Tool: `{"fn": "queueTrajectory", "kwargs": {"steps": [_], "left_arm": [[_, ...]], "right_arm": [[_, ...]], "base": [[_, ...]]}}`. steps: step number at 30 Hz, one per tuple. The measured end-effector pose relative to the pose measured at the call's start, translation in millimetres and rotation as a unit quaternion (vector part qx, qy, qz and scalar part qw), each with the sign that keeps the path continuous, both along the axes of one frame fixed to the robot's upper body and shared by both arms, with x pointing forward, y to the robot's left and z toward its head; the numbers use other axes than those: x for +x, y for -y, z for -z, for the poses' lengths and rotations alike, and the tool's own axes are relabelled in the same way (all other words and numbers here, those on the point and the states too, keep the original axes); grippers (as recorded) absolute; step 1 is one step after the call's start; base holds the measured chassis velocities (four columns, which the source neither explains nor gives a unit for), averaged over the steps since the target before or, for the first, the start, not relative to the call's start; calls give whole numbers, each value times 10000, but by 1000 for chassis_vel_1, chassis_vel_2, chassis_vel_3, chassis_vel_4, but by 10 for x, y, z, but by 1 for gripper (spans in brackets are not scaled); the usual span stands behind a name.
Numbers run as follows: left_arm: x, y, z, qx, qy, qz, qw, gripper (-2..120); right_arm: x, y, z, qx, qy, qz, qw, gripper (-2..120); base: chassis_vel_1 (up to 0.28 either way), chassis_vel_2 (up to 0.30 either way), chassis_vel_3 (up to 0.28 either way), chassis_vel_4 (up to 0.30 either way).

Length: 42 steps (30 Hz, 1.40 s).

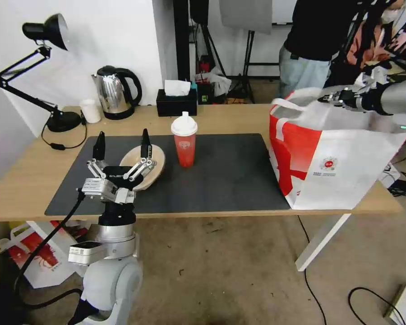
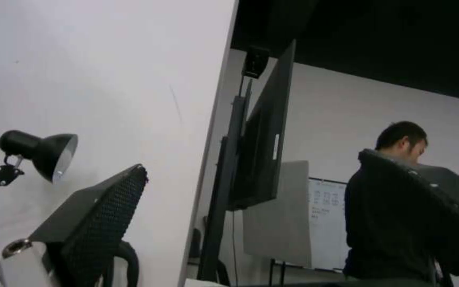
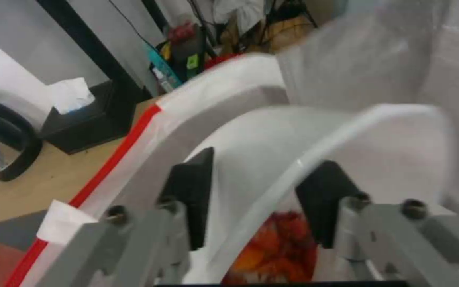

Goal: Pick up the trash from the table and place it into the takeout bag.

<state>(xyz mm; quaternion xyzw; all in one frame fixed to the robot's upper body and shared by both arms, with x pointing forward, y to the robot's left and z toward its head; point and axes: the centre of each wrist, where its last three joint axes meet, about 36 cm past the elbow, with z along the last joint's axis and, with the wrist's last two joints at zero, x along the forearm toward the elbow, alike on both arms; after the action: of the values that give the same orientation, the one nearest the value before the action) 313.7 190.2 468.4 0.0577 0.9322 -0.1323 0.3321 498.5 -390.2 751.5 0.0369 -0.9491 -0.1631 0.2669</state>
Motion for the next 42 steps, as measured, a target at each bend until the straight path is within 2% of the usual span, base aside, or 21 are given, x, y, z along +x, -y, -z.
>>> {"fn": "queueTrajectory", "kwargs": {"steps": [2,4,7,8,11,12,14,16,27,30,31,34,36,37,39,41,42], "left_arm": [[2,1,-1,-4,1,0,10000,100],[2,2,-1,-7,1,-1,10000,100],[-2,17,1,-28,-7,8,10000,100],[-2,17,1,-28,-7,8,10000,100],[-8,29,5,-34,-16,16,10000,100],[-8,29,5,-34,-16,16,10000,100],[-11,29,5,-28,-17,15,10000,100],[-13,22,-3,-16,-5,13,10000,100],[-24,-9,-41,12,42,-3,10000,100],[-29,-26,-58,-5,60,-19,10000,100],[-29,-26,-58,-5,60,-19,10000,100],[-29,-42,-75,-20,83,-33,10000,100],[-36,-52,-93,-31,105,-47,9999,100],[-36,-52,-93,-31,105,-47,9999,100],[-48,-59,-112,-38,126,-63,9999,100],[-66,-69,-132,-40,140,-83,9999,100],[-66,-69,-132,-40,140,-83,9999,100]], "right_arm": [[0,-2,-22,1,29,-5,10000,52],[0,-3,-30,1,39,-6,10000,54],[-1,-10,-58,-4,73,-13,10000,70],[-1,-10,-58,-4,73,-13,10000,70],[-2,-14,-77,-15,97,-14,10000,85],[-2,-14,-77,-15,97,-14,10000,85],[-8,-17,-84,-29,108,-15,9999,95],[-19,-25,-90,-49,119,-22,9999,99],[-90,-74,-168,-202,299,-123,9993,100],[-137,-87,-254,39,771,-519,9957,100],[-137,-87,-254,39,771,-519,9957,100],[-215,-164,-310,244,1605,-996,9817,100],[-248,-233,-319,431,2425,-1345,9598,100],[-248,-233,-319,431,2425,-1345,9598,100],[-250,-302,-299,513,3082,-1551,9372,100],[-239,-375,-275,593,3517,-1730,9181,100],[-239,-375,-275,593,3517,-1730,9181,100]], "base": [[0,0,0,0],[0,0,0,0],[0,0,0,0],[0,0,0,0],[0,0,0,0],[0,0,0,0],[0,0,0,0],[0,0,0,0],[0,0,0,0],[0,0,0,0],[0,0,0,0],[0,0,0,0],[0,0,0,0],[0,0,0,0],[0,0,0,0],[0,0,0,0],[0,0,0,0]]}}
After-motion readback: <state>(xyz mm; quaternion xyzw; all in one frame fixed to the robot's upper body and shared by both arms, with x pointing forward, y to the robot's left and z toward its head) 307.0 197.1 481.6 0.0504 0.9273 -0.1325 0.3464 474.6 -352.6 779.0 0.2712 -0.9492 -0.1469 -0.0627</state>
